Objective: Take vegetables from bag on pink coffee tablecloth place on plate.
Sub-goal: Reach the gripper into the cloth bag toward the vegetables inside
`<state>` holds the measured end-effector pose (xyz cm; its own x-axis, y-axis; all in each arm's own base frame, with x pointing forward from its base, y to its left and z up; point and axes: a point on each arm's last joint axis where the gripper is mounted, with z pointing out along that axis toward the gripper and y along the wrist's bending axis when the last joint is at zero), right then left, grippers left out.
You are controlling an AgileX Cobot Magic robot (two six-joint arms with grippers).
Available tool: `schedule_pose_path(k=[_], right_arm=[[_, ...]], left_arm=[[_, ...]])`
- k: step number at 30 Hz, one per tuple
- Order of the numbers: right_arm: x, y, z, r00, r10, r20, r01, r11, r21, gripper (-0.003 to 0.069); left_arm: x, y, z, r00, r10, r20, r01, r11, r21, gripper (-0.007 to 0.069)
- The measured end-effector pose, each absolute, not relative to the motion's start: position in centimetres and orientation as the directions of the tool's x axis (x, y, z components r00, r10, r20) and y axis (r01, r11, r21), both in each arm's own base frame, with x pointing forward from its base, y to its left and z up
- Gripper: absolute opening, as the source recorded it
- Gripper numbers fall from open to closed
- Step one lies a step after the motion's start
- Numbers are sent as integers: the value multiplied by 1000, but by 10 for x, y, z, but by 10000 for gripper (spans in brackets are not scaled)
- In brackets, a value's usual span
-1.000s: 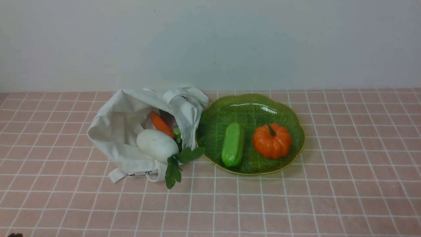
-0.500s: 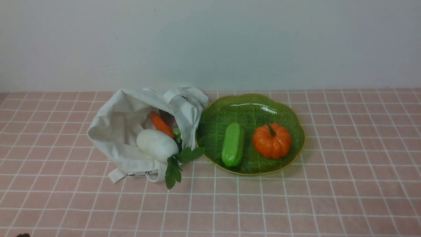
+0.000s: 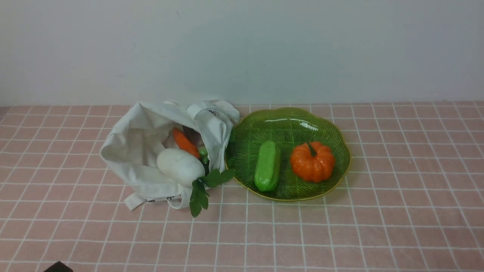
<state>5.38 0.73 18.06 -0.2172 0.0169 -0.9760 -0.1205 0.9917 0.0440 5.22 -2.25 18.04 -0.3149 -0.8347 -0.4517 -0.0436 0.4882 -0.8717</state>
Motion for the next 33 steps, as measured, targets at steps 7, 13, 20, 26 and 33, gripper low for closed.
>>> schedule_pose_path(k=[7,13,20,26,33], right_arm=[[54,7,181,-217,14,-976,-121,992,41,-15],[54,7,181,-217,13,-976,-121,992,40,-15],[54,7,181,-217,13,-976,-121,992,40,-15],[54,7,181,-217,13,-976,-121,992,40,-15],[54,7,181,-217,13,-976,-121,992,40,-15]], left_arm=[[48,-30,244,-398,-714,-575,36,614,-788,-5],[95,-26,296,-720,-381,-580,-92,881,-464,-5],[186,-36,301,-862,-372,-344,-188,865,-465,30],[243,-72,283,-898,-344,-276,-142,819,-556,133],[312,-85,261,-891,-364,-270,-166,817,-553,370]])
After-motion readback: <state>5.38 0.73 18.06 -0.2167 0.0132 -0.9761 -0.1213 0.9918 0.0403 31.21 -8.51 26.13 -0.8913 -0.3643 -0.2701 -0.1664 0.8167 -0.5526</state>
